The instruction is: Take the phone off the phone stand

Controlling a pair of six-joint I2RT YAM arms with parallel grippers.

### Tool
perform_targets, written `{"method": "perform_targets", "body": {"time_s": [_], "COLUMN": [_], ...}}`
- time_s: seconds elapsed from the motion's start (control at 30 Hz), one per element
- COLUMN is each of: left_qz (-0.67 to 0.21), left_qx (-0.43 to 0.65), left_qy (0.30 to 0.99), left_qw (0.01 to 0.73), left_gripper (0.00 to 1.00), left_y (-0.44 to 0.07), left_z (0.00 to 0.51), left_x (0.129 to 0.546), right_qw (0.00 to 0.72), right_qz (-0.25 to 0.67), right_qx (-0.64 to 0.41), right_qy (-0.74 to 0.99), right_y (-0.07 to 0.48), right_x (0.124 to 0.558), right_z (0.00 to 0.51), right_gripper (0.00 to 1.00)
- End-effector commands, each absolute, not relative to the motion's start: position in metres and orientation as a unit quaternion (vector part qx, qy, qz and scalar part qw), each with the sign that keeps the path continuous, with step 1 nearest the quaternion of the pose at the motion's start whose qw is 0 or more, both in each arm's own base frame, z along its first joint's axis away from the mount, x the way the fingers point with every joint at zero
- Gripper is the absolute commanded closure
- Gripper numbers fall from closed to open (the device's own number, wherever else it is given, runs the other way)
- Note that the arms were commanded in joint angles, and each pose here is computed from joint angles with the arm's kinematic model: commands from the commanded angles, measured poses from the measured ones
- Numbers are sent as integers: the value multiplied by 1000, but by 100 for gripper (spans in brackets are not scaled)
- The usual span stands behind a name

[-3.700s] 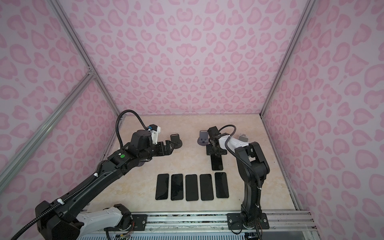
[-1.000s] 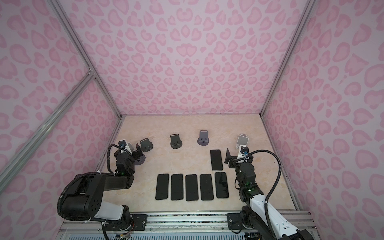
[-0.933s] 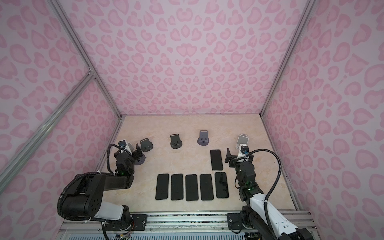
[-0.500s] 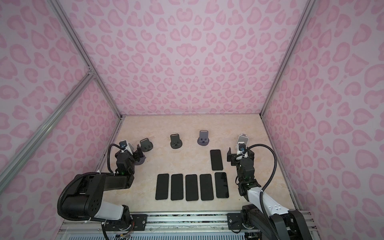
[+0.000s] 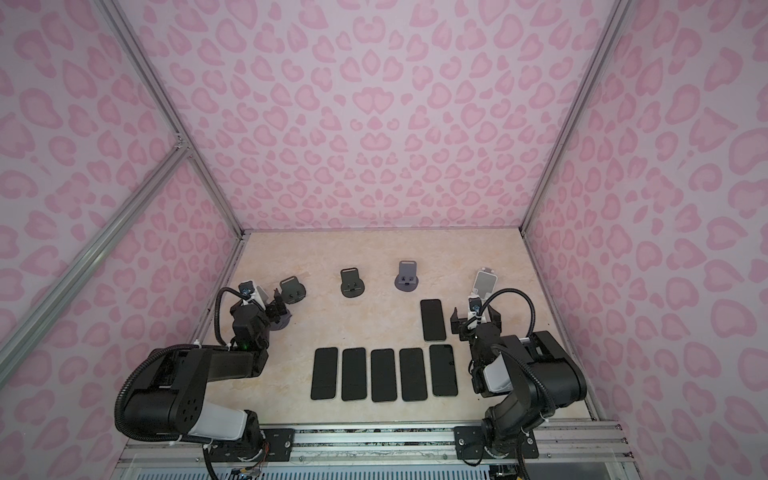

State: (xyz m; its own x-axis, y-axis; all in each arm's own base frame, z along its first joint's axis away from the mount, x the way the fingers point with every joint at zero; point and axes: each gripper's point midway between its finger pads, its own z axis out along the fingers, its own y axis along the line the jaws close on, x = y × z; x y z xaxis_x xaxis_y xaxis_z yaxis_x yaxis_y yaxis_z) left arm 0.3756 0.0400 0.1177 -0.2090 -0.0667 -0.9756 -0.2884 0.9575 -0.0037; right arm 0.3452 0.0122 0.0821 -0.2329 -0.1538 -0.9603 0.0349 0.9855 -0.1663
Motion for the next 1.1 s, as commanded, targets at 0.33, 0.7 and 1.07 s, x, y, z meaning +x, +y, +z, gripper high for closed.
{"method": "perform_targets", "body": {"time_s": [0.33, 0.7, 1.07], "left_qz": [88, 88, 88], "left_qx": [-117, -116, -117], "left_qy": [768, 769, 769], "left_qw": [623, 622, 623], "left_gripper": [2, 2, 2], "left_y": [41, 40, 40], "left_z": [122, 121, 122], "left_x": [378, 378, 378], "right_qw": [610, 609, 609], "right_qz": [-99, -97, -97], "right_qx": [72, 71, 71], "right_qy": [783, 784, 784], "right_y": [-29, -29, -29], "right_x": [386, 386, 386], "right_z": [104, 104, 103], "right_gripper": [0, 0, 0]}}
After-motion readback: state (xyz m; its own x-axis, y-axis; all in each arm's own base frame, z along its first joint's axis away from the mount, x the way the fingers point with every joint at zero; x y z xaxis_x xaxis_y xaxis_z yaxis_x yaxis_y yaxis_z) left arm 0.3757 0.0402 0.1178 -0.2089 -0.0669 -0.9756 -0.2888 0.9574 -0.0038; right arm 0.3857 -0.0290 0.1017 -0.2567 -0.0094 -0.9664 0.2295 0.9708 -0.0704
